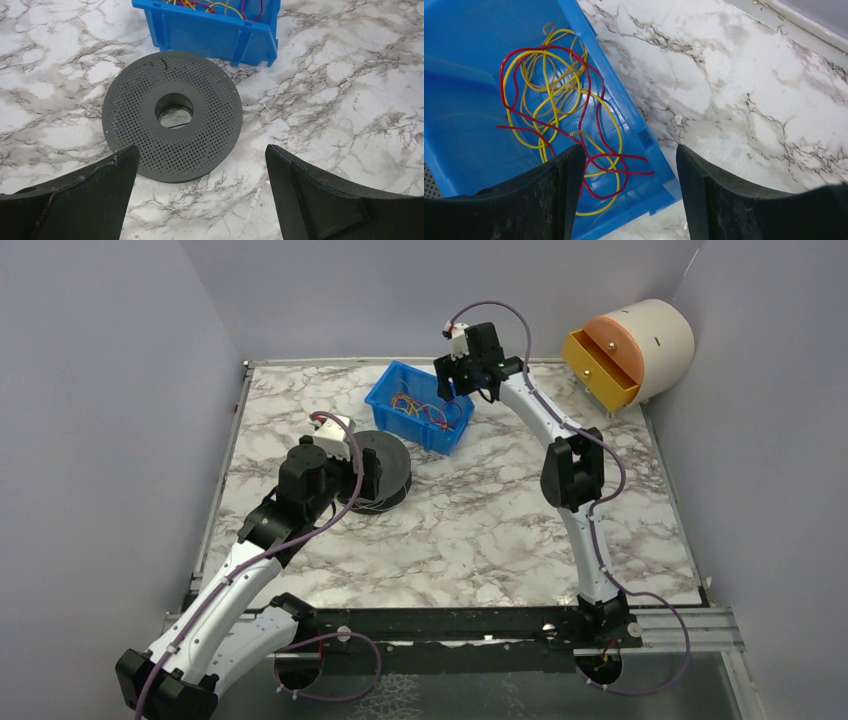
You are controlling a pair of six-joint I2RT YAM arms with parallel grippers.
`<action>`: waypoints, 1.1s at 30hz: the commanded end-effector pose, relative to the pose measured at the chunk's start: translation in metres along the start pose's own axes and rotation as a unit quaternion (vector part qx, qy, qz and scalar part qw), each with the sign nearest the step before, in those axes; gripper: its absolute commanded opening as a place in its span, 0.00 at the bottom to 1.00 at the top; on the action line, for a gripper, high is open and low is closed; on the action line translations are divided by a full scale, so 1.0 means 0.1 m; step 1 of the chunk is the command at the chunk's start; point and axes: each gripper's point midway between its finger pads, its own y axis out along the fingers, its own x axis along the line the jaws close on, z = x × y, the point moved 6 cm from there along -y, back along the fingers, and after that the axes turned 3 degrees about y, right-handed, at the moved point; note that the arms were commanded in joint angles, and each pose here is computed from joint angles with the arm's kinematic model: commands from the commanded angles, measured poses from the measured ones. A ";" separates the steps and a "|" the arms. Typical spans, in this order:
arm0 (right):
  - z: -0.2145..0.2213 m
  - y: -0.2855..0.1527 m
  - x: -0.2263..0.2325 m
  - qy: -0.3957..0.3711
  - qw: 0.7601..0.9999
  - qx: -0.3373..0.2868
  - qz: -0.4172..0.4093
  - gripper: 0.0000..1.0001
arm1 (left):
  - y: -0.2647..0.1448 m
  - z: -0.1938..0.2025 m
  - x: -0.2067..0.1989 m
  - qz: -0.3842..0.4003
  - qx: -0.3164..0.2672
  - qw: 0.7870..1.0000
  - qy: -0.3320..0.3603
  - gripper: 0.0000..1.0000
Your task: Wrap the cables
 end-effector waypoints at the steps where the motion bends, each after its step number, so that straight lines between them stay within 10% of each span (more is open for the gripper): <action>1: -0.02 0.19 -0.02 -0.005 1.000 -0.017 -0.020 0.70 | -0.03 -0.09 -0.04 0.015 -0.016 1.000 0.003 0.99; 11: 0.08 0.30 -0.06 -0.002 1.000 -0.014 -0.013 0.63 | -0.02 -0.08 -0.04 0.014 -0.013 1.000 0.005 0.99; 20: 0.17 0.23 -0.08 0.004 1.000 -0.007 0.006 0.27 | -0.03 -0.09 -0.04 0.015 -0.016 1.000 0.004 0.99; 33: 0.24 -0.16 -0.11 0.040 0.997 -0.027 0.060 0.01 | -0.07 -0.12 -0.04 0.017 -0.024 1.000 0.003 0.99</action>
